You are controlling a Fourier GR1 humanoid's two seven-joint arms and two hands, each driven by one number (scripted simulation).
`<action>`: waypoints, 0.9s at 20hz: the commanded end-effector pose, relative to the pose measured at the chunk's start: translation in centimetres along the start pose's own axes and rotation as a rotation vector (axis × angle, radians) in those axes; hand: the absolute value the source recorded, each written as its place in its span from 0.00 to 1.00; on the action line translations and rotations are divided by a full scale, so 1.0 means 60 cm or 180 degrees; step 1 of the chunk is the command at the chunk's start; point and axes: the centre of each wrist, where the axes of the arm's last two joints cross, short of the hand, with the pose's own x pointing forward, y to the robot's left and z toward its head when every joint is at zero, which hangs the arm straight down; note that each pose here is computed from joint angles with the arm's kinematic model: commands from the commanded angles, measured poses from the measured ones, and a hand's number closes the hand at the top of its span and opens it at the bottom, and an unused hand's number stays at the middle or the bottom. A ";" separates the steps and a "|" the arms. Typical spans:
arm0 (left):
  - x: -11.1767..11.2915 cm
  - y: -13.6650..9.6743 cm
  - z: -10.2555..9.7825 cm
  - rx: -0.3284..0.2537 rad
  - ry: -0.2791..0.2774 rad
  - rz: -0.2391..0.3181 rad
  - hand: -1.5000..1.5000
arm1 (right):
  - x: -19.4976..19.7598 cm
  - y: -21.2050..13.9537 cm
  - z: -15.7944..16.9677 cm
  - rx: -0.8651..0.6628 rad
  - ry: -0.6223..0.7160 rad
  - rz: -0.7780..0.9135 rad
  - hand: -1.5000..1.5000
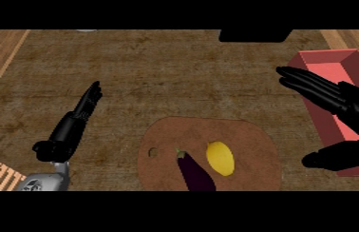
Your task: Pick the lemon from the cutting board and place it in the cardboard box
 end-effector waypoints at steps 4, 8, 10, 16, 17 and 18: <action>0.057 0.035 -0.037 -0.0246 -0.0261 -0.0448 0.50 | 0.069 0.009 -0.019 0.0976 0.0249 0.0803 0.00; 0.060 0.043 -0.050 -0.0326 -0.0250 -0.0499 0.50 | 0.124 0.036 -0.034 0.1207 0.0284 0.1031 0.00; 0.065 0.034 -0.045 -0.0266 -0.0274 -0.0460 0.50 | 0.136 0.049 -0.036 0.1266 0.0412 0.1140 0.00; 0.070 0.027 -0.057 -0.0272 -0.0329 -0.0487 0.50 | 0.179 0.081 -0.041 0.1513 0.0722 0.1294 0.00; 0.073 0.016 -0.056 -0.0362 -0.0260 -0.0428 0.50 | 0.183 0.100 -0.042 0.1530 0.0777 0.1278 0.00; 0.061 0.030 -0.055 -0.0307 -0.0326 -0.0431 0.50 | 0.187 0.107 -0.036 0.1579 0.0806 0.1233 0.00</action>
